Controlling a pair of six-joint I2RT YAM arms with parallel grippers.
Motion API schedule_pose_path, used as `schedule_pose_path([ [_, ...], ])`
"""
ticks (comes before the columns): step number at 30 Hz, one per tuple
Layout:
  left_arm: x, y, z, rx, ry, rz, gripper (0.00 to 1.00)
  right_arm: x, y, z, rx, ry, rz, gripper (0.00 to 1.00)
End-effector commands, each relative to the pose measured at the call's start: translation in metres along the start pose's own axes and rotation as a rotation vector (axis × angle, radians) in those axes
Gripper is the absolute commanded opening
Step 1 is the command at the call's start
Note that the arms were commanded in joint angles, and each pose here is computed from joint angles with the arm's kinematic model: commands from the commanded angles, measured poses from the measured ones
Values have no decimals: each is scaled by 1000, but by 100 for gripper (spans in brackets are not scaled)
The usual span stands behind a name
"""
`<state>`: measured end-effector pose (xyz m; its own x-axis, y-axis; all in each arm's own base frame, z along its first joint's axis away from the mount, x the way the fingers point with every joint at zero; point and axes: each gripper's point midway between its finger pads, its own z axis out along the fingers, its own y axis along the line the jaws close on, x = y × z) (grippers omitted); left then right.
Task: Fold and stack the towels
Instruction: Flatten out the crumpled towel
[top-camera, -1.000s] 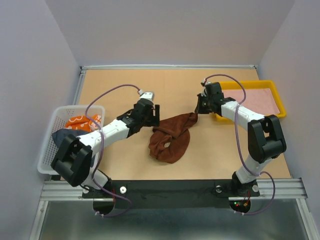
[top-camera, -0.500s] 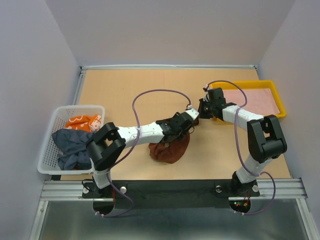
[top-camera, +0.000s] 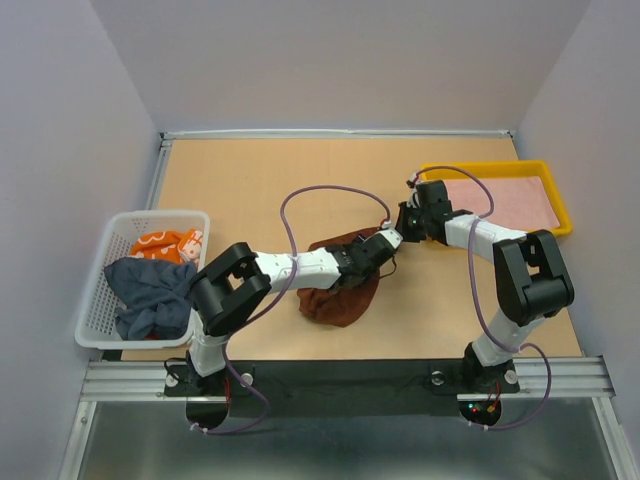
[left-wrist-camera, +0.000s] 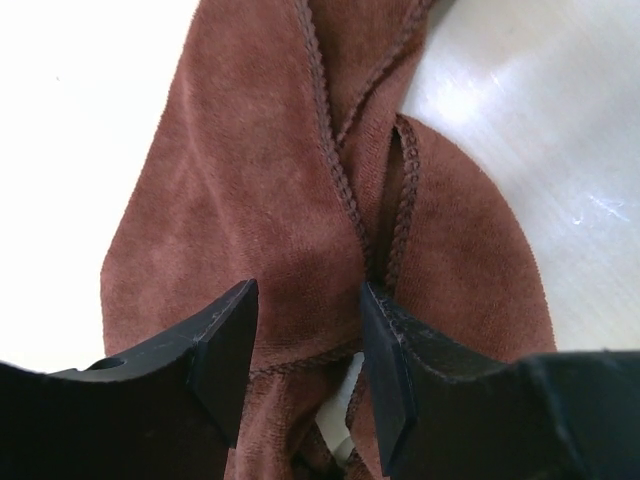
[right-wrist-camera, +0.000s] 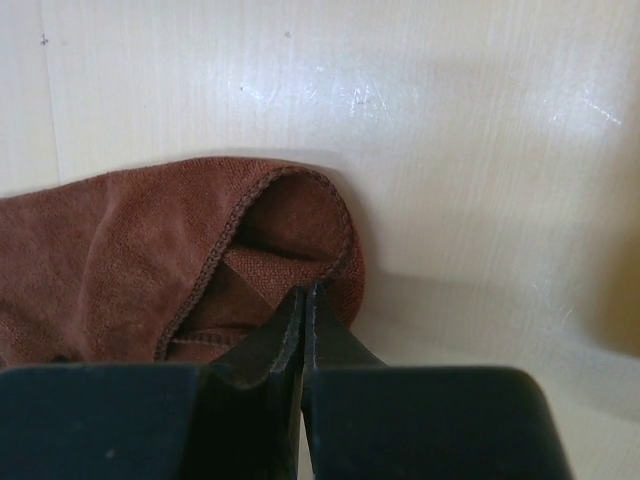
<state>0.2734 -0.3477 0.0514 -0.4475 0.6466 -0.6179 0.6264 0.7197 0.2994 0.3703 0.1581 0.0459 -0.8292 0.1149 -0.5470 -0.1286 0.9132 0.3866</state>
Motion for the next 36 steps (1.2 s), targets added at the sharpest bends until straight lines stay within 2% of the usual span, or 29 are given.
schedule_pose_path([
  [1, -13, -1, -2, -16, -24, -10, 50, -14, 5, -4, -28, -62, -1, 1],
  [2, -12, -1, 0, -20, -22, -13, 39, -14, 4, -4, -29, -62, 2, 0],
  [4, -13, -1, 0, -24, -21, -11, 27, -13, 4, -4, -27, -61, 2, 0],
  [5, -14, 1, -1, -28, -22, -13, 10, -13, 4, -5, -27, -63, 0, 0],
  [6, -17, 2, -3, -35, -28, -17, 3, -15, 4, -7, -26, -69, 1, 1],
  [7, -19, 5, -5, -44, -29, -19, 0, -15, 3, -7, -25, -68, 1, 0],
  [13, -52, 33, -43, -70, -98, -114, 0, -19, 2, -10, -17, -83, -3, 0],
  [15, -63, 54, -55, -74, -127, -190, 0, -20, 2, -9, -17, -85, -5, 0],
  [21, -62, 109, -69, -1, -155, -397, 0, -32, 11, -7, -58, -90, -39, 0],
  [25, -39, 160, -51, -37, -142, -526, 0, -42, 18, 3, -87, -85, -46, 0],
  [29, -23, 191, -20, -77, -97, -618, 0, -66, 26, 14, -114, -105, -51, 1],
  [31, -27, 207, -10, -99, -101, -652, 0, -67, 25, 24, -112, -93, -49, 0],
  [35, -23, 230, 29, -124, -71, -706, 19, -79, 26, 40, -121, -92, -40, 0],
  [36, -33, 237, 32, -124, -90, -715, 23, -87, 29, 42, -130, -102, -39, 1],
])
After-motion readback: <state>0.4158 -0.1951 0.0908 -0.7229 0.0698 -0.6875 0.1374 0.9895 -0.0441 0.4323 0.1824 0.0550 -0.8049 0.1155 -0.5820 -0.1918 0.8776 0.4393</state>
